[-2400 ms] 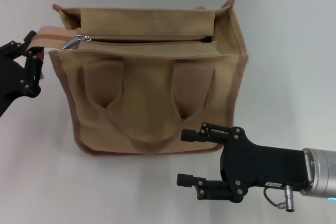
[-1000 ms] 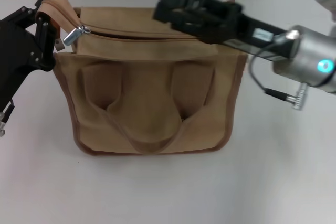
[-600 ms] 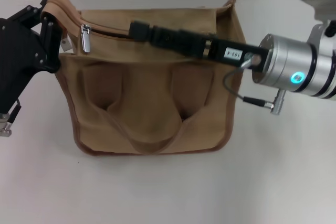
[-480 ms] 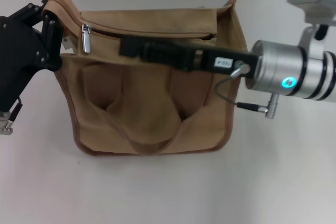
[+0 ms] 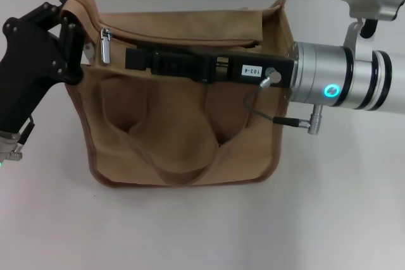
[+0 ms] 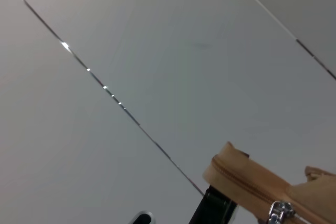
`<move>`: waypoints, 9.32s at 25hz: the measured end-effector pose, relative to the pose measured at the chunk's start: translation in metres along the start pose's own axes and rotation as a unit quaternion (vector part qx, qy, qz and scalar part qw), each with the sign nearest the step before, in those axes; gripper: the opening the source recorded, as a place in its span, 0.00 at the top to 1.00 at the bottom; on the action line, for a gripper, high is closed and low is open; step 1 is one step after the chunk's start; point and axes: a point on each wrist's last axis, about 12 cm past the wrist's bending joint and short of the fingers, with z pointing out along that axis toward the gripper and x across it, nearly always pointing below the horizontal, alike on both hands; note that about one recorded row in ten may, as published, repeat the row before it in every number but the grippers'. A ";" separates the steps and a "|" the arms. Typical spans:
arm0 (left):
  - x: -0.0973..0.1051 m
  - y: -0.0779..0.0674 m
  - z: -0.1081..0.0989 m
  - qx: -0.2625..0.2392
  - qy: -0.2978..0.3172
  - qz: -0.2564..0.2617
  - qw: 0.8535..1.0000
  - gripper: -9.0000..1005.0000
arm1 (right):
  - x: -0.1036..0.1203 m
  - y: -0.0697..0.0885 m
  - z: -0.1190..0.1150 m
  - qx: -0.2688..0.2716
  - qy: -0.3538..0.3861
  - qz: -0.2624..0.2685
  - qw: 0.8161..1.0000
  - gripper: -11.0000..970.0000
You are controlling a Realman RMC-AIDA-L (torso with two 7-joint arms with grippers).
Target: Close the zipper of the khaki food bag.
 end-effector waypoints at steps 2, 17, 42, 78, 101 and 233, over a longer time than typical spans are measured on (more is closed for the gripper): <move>0.001 0.000 0.001 0.004 0.002 -0.001 1.000 0.97 | -0.002 0.000 0.002 0.003 0.002 0.001 1.000 0.22; 0.001 0.000 0.009 0.016 -0.003 -0.001 1.000 0.96 | -0.011 -0.002 0.019 0.010 0.023 0.001 1.000 0.22; 0.003 -0.001 0.016 0.029 -0.003 -0.007 1.000 0.96 | -0.015 -0.001 0.032 0.026 0.033 -0.030 0.999 0.23; 0.002 0.003 0.012 0.019 0.006 -0.020 1.000 0.96 | -0.007 -0.007 0.019 0.046 0.017 -0.022 0.999 0.49; 0.001 0.003 0.008 0.011 0.004 -0.015 1.000 0.96 | -0.004 -0.008 0.013 0.050 0.013 -0.018 0.998 0.97; -0.006 0.007 -0.011 -0.039 -0.011 -0.004 0.999 0.95 | 0.001 0.003 -0.031 0.028 -0.021 -0.123 0.992 0.87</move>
